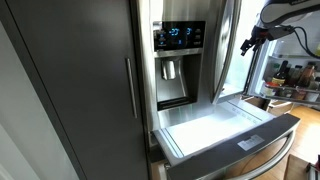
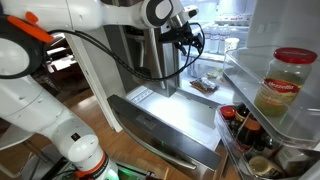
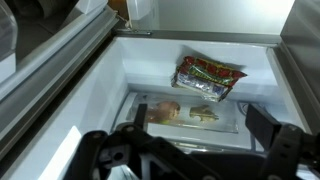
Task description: Put the tomato packets in the fridge
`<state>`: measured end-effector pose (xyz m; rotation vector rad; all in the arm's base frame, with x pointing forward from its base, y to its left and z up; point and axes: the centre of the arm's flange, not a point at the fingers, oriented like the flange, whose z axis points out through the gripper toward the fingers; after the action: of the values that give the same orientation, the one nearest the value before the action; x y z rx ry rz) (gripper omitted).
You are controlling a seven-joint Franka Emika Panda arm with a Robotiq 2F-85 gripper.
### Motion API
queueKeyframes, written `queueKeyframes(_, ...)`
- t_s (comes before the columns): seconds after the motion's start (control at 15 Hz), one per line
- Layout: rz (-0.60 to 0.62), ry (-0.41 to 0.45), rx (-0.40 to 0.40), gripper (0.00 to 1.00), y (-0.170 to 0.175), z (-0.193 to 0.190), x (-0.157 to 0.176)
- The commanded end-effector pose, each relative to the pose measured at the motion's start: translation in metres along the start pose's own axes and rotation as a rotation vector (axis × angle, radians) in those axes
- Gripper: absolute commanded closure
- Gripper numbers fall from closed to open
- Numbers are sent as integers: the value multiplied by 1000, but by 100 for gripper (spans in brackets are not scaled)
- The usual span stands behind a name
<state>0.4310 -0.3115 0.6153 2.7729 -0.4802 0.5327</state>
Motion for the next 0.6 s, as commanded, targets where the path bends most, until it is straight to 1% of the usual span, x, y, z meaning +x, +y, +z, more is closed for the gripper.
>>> queueKeyframes(0.0,41,44,-29,0,0,-26,-59)
queueKeyframes(0.27,136,14,-70,0,9,-42,-81)
queueKeyframes(0.4,199,-7,-94,0,13,-44,-86)
queueKeyframes(0.53,241,-22,-95,0,15,-41,-88)
